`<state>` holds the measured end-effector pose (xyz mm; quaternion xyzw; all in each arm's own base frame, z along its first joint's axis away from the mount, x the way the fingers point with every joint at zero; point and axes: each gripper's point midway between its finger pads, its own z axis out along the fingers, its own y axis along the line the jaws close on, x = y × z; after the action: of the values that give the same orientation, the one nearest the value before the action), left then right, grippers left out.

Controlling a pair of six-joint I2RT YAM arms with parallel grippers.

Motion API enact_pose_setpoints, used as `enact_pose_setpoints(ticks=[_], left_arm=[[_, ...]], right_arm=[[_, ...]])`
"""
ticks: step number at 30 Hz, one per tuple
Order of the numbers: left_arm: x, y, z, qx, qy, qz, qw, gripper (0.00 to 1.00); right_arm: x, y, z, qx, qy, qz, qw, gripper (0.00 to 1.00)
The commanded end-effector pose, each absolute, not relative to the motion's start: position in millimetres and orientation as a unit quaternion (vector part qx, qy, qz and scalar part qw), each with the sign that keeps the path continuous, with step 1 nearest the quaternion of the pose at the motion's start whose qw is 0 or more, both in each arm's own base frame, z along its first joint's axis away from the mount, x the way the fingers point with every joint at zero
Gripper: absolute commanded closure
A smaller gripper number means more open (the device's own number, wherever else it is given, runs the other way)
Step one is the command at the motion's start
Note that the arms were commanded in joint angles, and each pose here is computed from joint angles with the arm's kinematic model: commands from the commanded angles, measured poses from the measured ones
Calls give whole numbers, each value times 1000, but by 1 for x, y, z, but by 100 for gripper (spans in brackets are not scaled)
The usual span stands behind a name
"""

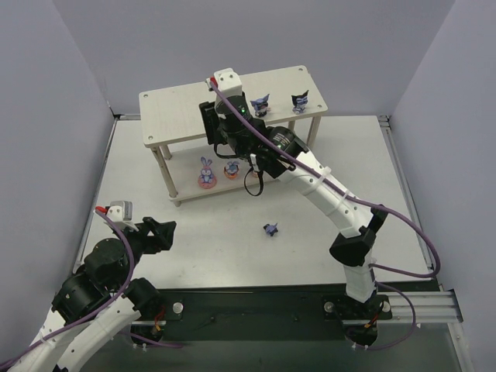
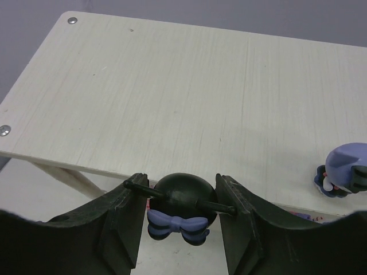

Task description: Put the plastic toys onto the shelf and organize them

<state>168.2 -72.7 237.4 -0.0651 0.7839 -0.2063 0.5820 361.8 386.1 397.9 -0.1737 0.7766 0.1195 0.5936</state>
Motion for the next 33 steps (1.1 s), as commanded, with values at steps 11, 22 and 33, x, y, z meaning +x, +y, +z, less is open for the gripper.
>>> enact_pose_setpoints(ticks=[11,22,33], left_arm=[[169,-77,244,-64,775,-222,589,18],[168,-77,245,-66,773,-224,590,18],[168,-77,246,-65,773,-224,591,18]], right_arm=[[389,374,418,-137,763,133,617,98],[398,374,408,-106,775,151,604,96],[405,374,400,-100,782,156,595,92]])
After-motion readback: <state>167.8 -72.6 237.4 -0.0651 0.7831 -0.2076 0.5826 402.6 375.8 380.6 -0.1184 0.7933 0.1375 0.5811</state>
